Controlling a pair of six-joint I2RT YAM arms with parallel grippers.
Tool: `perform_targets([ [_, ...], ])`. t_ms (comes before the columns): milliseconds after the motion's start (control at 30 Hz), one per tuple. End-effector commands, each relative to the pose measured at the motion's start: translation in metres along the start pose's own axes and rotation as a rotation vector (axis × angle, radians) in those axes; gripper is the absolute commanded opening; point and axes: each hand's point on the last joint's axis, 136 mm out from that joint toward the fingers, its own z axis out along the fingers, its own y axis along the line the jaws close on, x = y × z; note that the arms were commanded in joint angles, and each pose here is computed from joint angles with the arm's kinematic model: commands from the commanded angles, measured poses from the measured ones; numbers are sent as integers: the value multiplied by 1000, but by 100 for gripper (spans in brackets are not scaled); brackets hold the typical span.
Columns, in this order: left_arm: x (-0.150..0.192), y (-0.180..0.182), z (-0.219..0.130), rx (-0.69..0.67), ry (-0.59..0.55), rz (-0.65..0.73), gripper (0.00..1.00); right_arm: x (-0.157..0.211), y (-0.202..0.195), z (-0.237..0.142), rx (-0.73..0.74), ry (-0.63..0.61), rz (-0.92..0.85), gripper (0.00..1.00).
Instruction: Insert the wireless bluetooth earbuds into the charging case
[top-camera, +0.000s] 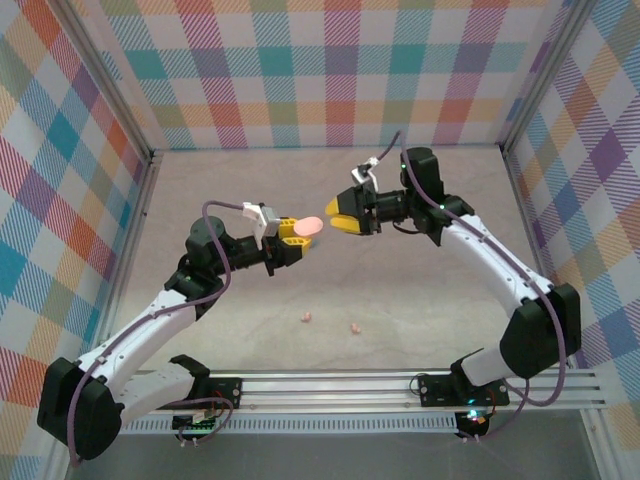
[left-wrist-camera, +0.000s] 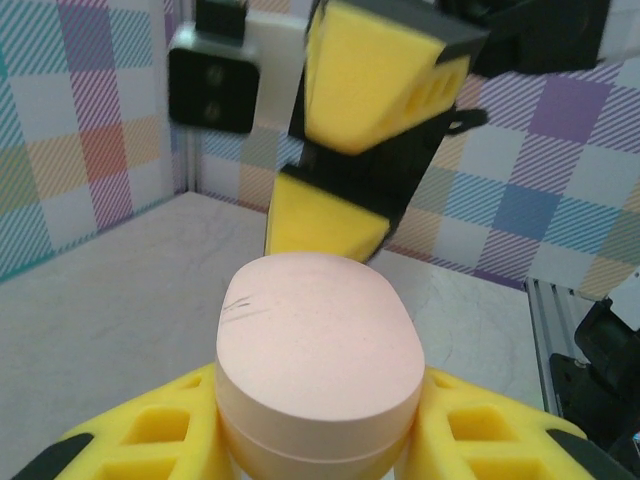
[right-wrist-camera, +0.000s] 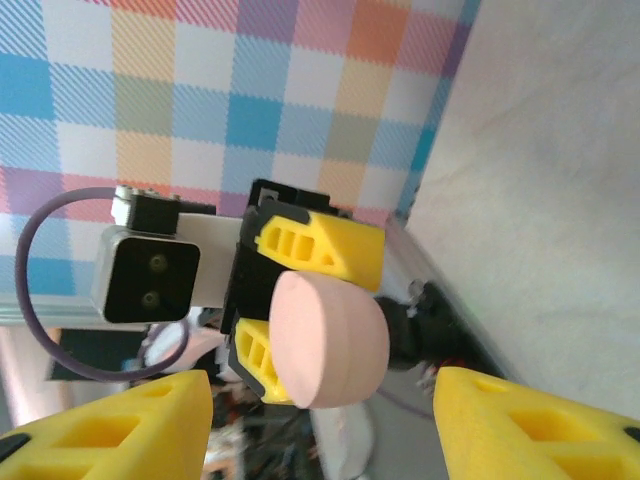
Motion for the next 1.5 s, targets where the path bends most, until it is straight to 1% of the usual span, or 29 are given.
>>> perform_targets([
  [0, 3, -6, -4, 12, 13, -34, 21, 3, 1, -19, 145, -100, -219, 60],
  [100, 0, -9, -5, 24, 21, -39, 21, 10, -6, -24, 283, -122, -406, 59],
  [167, -2, -12, -5, 37, 24, -38, 21, 19, -7, -21, 354, -99, -554, 59],
  [233, -5, -15, -6, 49, 27, -38, 20, 26, -7, -16, 409, -72, -676, 62],
  [367, -8, -20, -8, 72, 32, -34, 19, 34, -8, -4, 471, -22, -848, 65],
  [500, -10, -24, -9, 85, 31, -31, 18, 36, -12, 5, 508, 37, -962, 67],
  [567, -10, -26, -10, 95, 31, -30, 18, 35, -13, 8, 513, 50, -977, 67],
  [900, -14, -31, -9, 130, 38, -40, 17, 25, -6, 15, 493, 37, -990, 67],
  [1100, -8, -33, -6, 152, 60, -56, 16, 16, 2, 13, 513, 0, -972, 67],
  [1333, -2, -34, -4, 167, 72, -65, 15, 6, 8, 11, 523, -23, -937, 67],
  [1467, 0, -34, -4, 169, 79, -62, 15, -2, 7, 9, 532, -46, -871, 67],
])
